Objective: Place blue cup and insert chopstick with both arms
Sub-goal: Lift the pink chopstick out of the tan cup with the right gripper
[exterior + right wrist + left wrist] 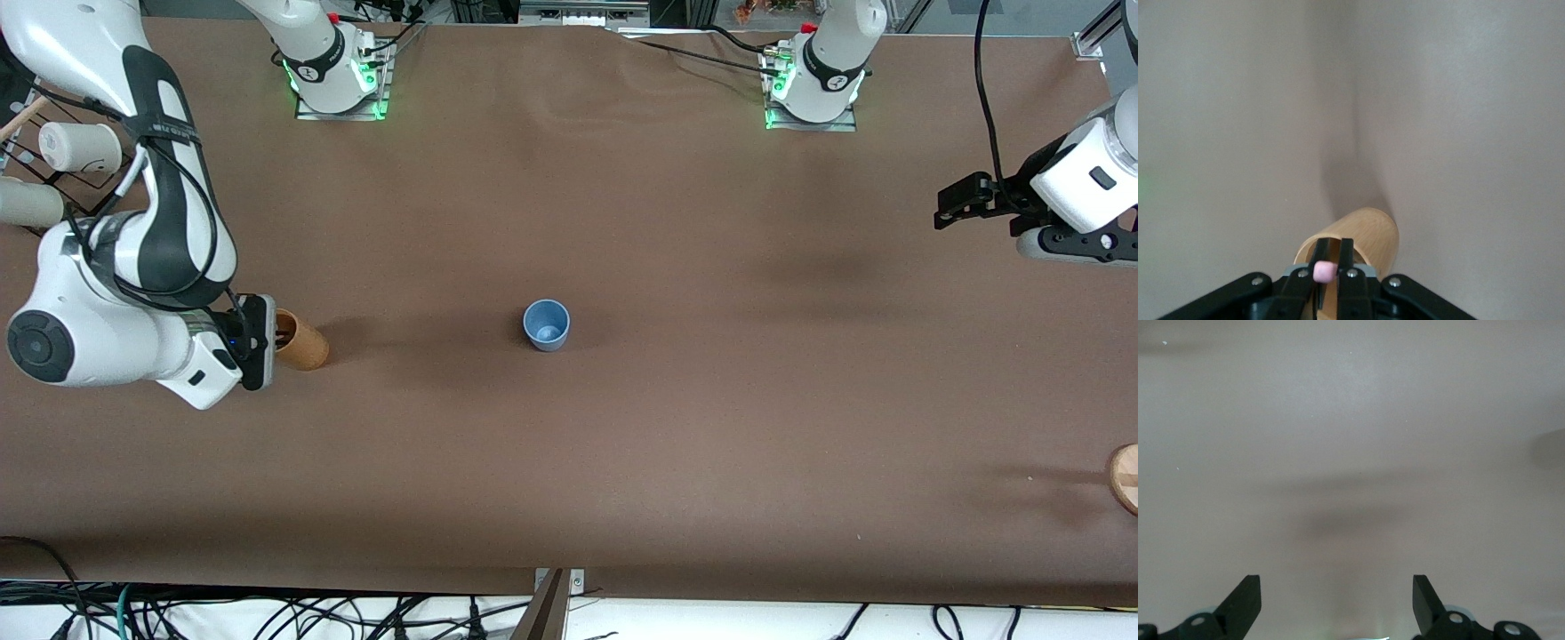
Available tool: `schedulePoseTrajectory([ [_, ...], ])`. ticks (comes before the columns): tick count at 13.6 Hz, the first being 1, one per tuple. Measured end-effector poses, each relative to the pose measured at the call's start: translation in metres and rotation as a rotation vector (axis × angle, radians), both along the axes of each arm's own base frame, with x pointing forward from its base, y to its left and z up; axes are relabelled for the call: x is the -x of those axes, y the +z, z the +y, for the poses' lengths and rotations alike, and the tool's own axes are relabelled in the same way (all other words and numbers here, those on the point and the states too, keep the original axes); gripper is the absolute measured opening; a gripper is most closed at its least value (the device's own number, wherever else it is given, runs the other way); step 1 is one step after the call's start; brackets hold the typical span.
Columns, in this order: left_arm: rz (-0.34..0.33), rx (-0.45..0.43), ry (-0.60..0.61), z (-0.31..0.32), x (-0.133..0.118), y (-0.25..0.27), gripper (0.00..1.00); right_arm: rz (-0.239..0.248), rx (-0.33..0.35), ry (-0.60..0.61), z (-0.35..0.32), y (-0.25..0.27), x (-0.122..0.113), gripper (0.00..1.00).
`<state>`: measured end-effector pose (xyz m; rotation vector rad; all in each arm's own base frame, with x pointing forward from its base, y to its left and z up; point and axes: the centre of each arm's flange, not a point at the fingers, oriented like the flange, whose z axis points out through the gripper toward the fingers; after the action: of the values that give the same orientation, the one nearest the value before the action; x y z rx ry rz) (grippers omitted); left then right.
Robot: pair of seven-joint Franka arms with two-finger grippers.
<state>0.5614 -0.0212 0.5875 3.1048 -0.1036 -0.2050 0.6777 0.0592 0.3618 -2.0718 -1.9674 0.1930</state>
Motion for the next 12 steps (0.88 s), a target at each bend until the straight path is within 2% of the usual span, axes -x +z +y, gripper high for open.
schedulePoseTrajectory([
  [3,0.000,0.000,0.000,0.000,0.000,0.000,1.00,0.010,-0.039,-0.003,0.005,0.030,0.002,0.09],
  [5,0.000,0.000,0.000,0.000,0.000,0.000,1.00,-0.001,-0.057,0.009,0.011,0.062,0.001,0.09],
  [9,0.000,0.000,0.000,0.000,0.000,0.000,1.00,-0.078,-0.068,0.017,0.033,0.139,0.001,0.09],
  [11,0.000,0.000,0.000,0.000,0.000,0.000,1.00,-0.113,-0.068,-0.024,0.065,0.169,0.008,0.09],
  [12,0.000,0.000,0.000,0.000,0.000,0.000,1.00,-0.114,-0.086,-0.060,0.087,0.179,0.013,0.09],
])
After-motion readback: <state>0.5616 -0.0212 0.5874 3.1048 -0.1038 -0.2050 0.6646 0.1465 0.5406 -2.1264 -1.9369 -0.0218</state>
